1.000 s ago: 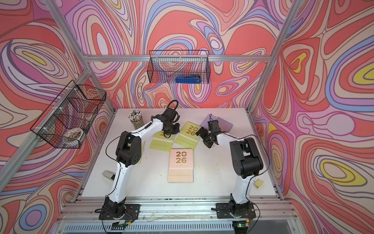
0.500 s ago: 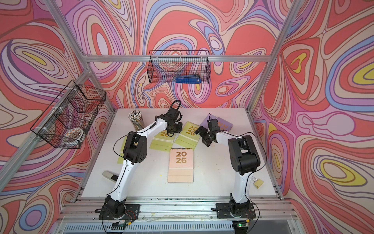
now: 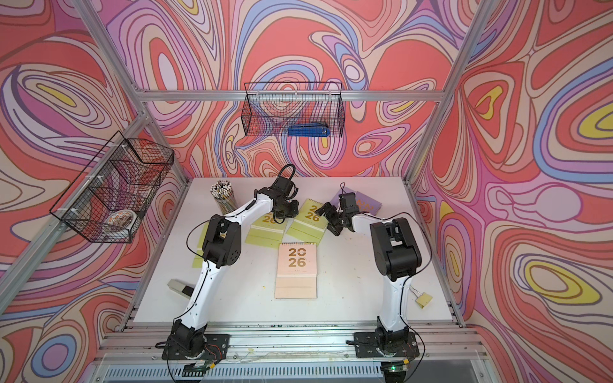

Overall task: Stack the calendars
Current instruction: Pick up the calendar at the center of the board.

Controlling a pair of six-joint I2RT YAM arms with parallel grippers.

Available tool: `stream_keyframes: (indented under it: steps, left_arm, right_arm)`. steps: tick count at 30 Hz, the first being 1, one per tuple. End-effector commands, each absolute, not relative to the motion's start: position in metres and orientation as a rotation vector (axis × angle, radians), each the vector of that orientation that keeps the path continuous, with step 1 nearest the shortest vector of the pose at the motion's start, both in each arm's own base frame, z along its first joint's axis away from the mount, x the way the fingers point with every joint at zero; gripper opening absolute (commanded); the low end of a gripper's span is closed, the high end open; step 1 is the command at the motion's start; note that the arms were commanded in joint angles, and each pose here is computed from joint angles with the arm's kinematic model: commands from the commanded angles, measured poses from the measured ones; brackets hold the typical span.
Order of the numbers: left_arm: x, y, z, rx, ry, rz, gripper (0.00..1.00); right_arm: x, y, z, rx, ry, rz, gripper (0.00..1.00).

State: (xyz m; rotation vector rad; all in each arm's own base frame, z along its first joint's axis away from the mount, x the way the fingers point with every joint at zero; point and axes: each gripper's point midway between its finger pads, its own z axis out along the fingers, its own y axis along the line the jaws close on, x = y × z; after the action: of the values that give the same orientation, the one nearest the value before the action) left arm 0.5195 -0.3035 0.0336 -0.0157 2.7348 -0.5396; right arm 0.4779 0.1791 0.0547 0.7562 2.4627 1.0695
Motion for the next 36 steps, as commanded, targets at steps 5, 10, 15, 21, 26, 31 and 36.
stream_keyframes:
  steps: [5,10,15,21,26,31,36]
  left_arm:
    - [0.505,-0.300,0.006,-0.041,2.831,-0.536,0.00]
    - [0.505,-0.300,0.006,-0.047,2.835,-0.550,0.00]
    - [0.505,-0.300,0.008,-0.053,2.836,-0.564,0.00]
    - [0.509,-0.298,0.021,-0.058,2.809,-0.582,0.00]
    - [0.513,-0.298,0.037,-0.055,2.783,-0.590,0.00]
    - [0.514,-0.296,0.058,-0.058,2.754,-0.601,0.00]
    - [0.513,-0.294,0.082,-0.058,2.722,-0.610,0.00]
  right_arm:
    - [0.486,0.190,0.058,0.692,2.407,1.191,0.90]
    - [0.488,0.196,0.072,0.642,2.346,1.261,0.79]
    - [0.488,0.196,0.079,0.632,2.314,1.275,0.55]
    - [0.489,0.194,0.083,0.635,2.302,1.258,0.29]
    - [0.491,0.192,0.094,0.614,2.288,1.249,0.11]
    - [0.489,0.190,0.111,0.582,2.274,1.229,0.00]
    - [0.481,0.186,0.127,0.554,2.261,1.210,0.00]
